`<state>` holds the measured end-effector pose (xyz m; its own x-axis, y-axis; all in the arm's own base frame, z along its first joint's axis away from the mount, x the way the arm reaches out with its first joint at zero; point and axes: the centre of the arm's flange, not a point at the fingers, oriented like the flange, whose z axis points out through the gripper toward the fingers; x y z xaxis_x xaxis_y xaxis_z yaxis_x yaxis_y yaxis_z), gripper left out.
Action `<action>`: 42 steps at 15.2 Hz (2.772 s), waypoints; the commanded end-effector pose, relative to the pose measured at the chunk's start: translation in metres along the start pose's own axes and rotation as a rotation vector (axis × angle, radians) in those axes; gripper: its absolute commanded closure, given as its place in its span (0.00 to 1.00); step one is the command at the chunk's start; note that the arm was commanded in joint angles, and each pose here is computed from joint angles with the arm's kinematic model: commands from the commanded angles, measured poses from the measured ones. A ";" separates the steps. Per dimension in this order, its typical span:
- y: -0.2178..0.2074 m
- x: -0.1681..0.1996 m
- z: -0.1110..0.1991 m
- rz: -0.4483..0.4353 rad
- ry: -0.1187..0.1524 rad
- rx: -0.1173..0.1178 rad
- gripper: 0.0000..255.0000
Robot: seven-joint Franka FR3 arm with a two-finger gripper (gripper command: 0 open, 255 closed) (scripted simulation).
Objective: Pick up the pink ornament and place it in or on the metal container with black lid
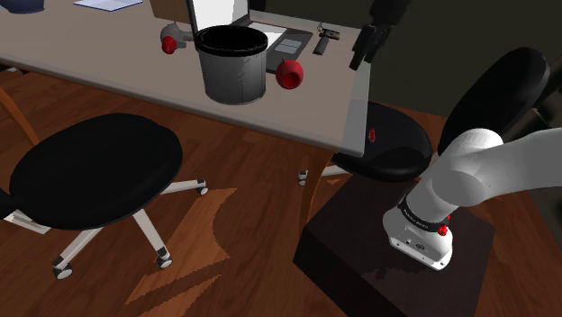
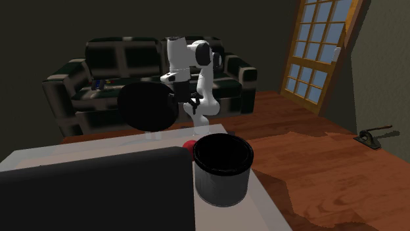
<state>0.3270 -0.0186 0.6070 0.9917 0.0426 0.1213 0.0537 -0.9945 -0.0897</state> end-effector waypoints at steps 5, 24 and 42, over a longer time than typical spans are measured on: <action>-0.026 0.016 0.016 -0.059 0.192 -0.033 0.00; -0.093 0.086 0.075 -0.206 0.667 -0.113 0.00; -0.093 0.087 0.070 -0.206 0.667 -0.113 1.00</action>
<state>0.4162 0.0845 0.5547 0.6769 0.1995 0.7085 0.1842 -0.9779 0.0994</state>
